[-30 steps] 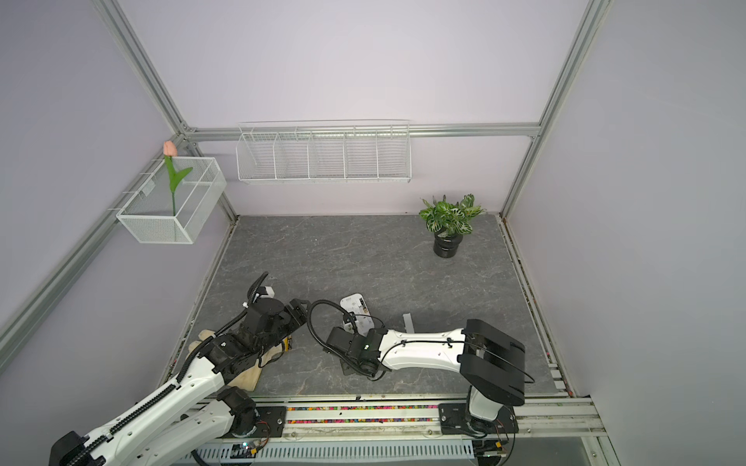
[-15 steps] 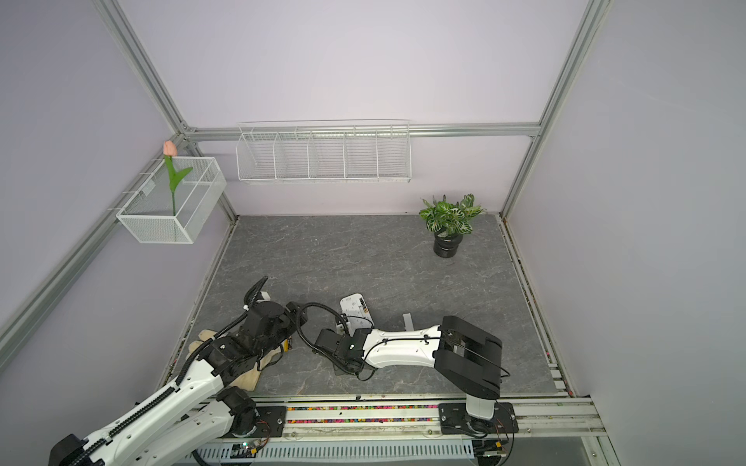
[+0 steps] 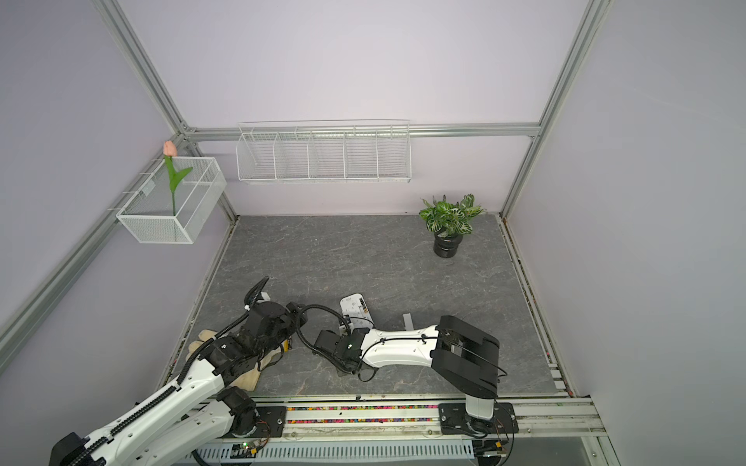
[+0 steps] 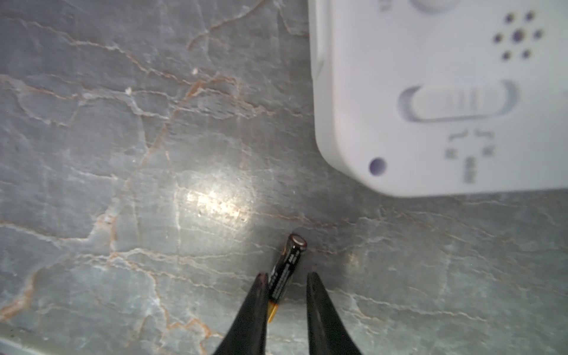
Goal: Insert the battery into the alarm
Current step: Pick up the battery at the center of the board.
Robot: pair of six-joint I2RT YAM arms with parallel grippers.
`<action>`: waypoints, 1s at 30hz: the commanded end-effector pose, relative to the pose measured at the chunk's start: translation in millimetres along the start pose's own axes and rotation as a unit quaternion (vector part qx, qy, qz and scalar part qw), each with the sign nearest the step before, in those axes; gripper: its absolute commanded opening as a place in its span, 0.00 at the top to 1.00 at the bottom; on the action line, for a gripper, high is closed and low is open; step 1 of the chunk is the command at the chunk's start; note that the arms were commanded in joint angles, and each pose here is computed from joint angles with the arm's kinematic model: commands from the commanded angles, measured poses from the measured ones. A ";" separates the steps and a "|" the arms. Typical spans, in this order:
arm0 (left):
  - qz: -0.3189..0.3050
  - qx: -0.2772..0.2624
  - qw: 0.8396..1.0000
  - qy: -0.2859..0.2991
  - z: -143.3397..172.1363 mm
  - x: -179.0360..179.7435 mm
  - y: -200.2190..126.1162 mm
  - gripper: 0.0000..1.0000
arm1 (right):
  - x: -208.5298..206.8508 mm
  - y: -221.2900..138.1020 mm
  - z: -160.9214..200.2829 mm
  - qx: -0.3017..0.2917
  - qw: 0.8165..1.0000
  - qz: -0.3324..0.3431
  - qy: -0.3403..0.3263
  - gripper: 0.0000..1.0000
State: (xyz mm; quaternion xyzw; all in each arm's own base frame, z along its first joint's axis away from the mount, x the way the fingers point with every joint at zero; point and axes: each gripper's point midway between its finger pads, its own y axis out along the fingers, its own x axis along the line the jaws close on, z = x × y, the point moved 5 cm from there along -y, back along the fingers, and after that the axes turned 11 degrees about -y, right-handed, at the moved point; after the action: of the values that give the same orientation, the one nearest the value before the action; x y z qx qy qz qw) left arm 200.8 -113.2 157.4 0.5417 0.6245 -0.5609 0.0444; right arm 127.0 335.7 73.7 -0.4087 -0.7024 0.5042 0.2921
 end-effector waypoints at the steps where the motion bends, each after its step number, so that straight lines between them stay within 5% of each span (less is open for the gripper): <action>1: -0.012 -0.013 1.000 -0.001 -2.1 7.0 2.3 0.13 | -1.5 7.9 9.1 0.020 1.000 0.015 0.002 0.75; 30: -0.012 -0.007 1.000 -0.001 0.7 7.1 7.2 0.13 | -10.9 7.4 35.0 0.072 0.997 0.022 -0.026 0.77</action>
State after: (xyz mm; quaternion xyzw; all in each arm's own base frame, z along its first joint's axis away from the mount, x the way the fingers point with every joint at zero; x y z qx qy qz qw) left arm 201.9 -114.3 151.1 0.5393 0.6266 -0.5613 0.0391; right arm 120.6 332.4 66.0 -0.3972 -0.6944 0.5233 0.2935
